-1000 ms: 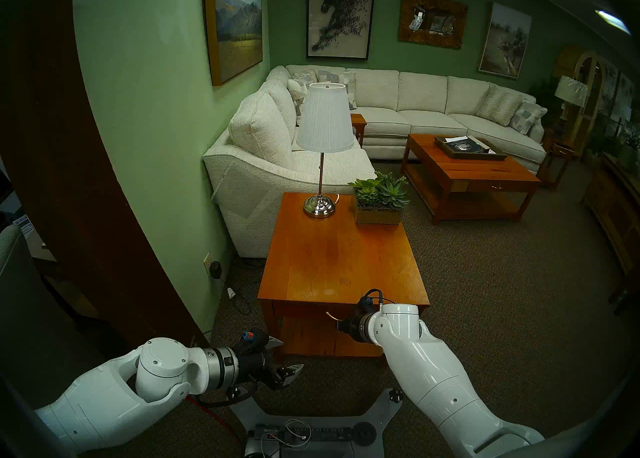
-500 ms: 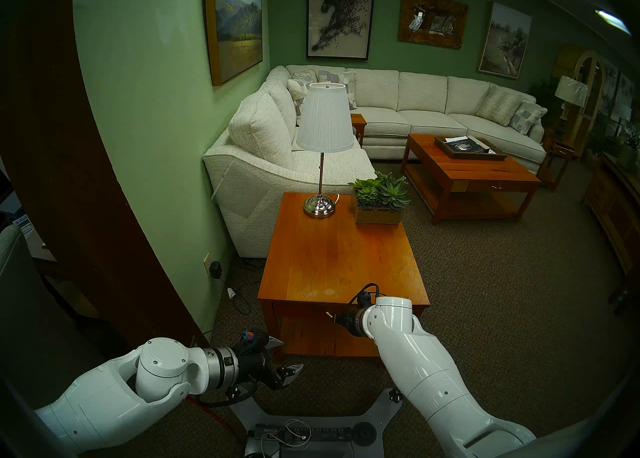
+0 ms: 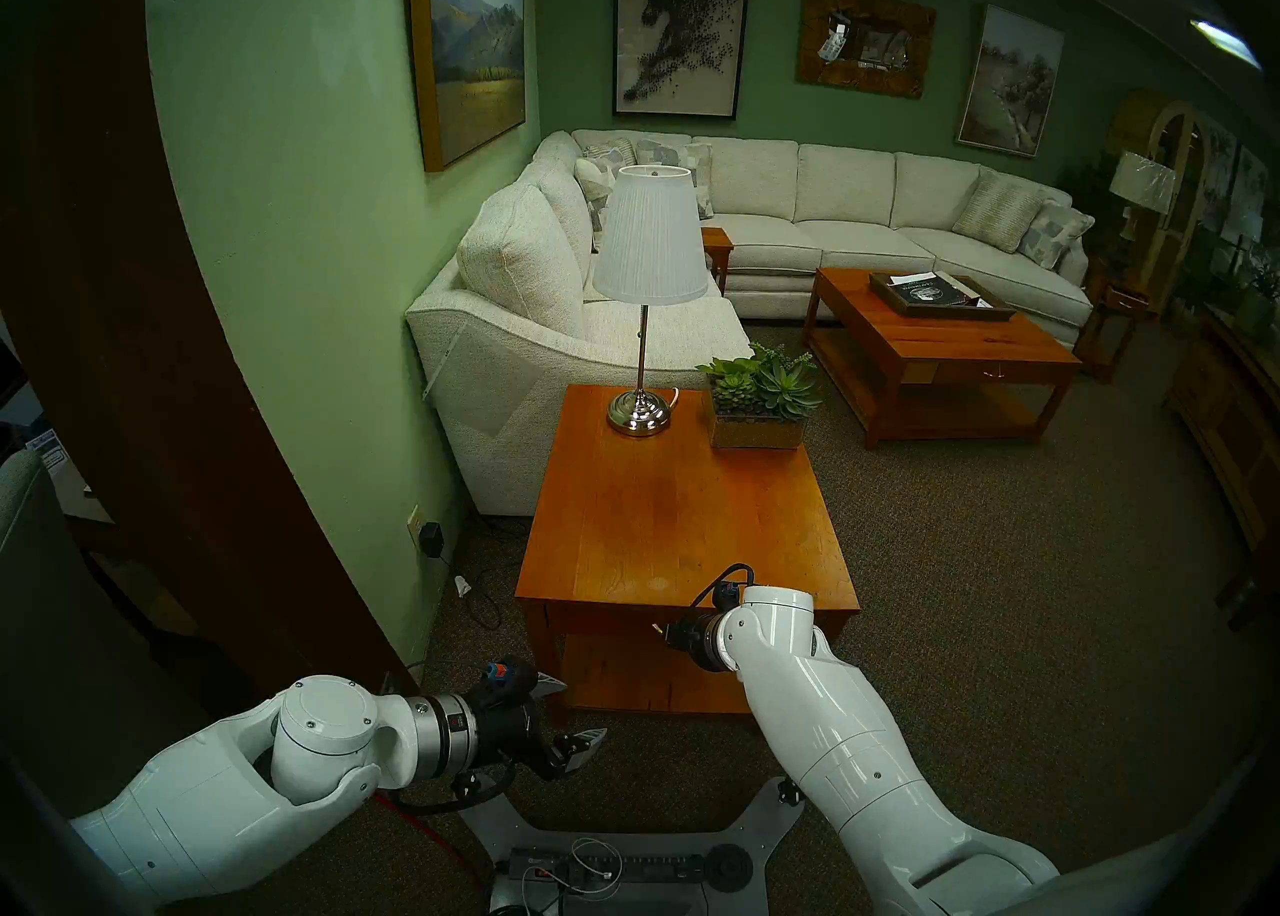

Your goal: Open the drawer, take out the contents and close the drawer

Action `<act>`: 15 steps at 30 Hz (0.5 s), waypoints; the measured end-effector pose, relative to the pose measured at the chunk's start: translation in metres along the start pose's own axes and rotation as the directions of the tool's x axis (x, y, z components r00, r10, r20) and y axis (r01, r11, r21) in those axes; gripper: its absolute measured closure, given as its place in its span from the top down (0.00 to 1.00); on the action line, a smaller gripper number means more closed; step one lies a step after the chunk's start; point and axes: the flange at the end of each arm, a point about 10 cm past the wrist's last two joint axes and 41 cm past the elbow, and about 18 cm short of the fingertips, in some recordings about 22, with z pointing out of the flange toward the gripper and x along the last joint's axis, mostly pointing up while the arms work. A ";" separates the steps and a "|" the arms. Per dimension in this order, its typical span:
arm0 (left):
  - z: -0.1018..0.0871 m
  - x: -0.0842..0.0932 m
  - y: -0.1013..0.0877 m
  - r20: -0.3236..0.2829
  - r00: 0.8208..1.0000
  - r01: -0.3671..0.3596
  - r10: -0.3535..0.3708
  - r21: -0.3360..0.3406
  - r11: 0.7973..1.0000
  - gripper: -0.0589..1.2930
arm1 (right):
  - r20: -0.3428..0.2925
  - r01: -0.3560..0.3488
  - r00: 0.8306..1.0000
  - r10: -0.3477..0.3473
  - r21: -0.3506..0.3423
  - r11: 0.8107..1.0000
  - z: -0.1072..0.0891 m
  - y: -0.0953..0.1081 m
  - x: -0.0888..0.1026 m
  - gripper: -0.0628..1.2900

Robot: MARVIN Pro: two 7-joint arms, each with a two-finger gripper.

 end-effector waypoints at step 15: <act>0.000 0.000 0.000 0.000 1.000 0.000 0.000 0.000 1.000 0.96 | -0.007 -0.051 0.999 0.050 -0.049 0.997 0.005 0.003 -0.002 0.37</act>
